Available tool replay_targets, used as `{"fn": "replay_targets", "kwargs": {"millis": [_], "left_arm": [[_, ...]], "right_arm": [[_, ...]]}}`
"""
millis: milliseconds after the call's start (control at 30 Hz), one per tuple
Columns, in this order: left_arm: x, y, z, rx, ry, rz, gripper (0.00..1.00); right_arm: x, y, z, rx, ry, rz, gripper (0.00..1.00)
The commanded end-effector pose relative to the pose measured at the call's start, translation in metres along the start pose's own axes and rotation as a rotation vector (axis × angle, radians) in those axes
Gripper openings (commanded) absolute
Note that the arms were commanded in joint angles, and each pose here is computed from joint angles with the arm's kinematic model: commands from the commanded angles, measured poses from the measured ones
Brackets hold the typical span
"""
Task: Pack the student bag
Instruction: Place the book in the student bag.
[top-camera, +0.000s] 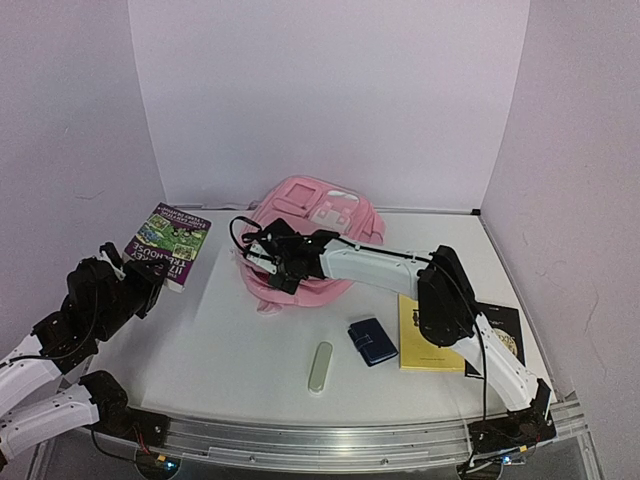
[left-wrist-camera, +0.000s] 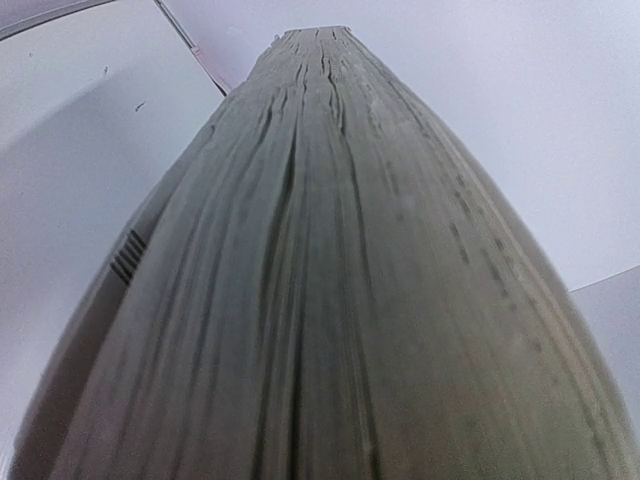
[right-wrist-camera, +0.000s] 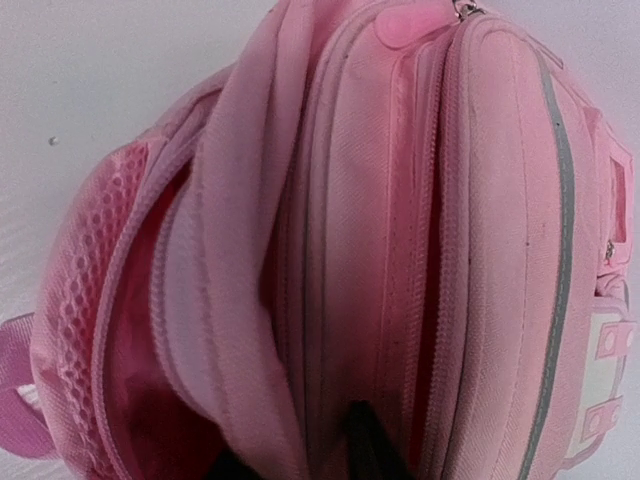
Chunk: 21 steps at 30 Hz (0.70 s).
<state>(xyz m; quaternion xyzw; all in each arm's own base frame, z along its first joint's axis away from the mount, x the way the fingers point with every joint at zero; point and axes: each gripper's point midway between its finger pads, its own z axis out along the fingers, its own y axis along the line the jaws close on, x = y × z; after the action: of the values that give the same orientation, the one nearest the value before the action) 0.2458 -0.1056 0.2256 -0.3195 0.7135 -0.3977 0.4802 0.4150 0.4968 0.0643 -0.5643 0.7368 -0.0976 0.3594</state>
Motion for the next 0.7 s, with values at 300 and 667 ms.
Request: {"fn": "replay_targets", "kwargs": {"millis": [300,667], "left_arm": [[0.005,-0.02,-0.004,0.115,0.04,-0.051,0.0],[0.059,-0.014,0.01,0.251,0.248,-0.089,0.0]], "right_arm": [[-0.052,-0.082,-0.103,0.102,-0.157,0.137,0.0],[-0.077,-0.141,-0.151,0.195,-0.284,0.252,0.0]]}}
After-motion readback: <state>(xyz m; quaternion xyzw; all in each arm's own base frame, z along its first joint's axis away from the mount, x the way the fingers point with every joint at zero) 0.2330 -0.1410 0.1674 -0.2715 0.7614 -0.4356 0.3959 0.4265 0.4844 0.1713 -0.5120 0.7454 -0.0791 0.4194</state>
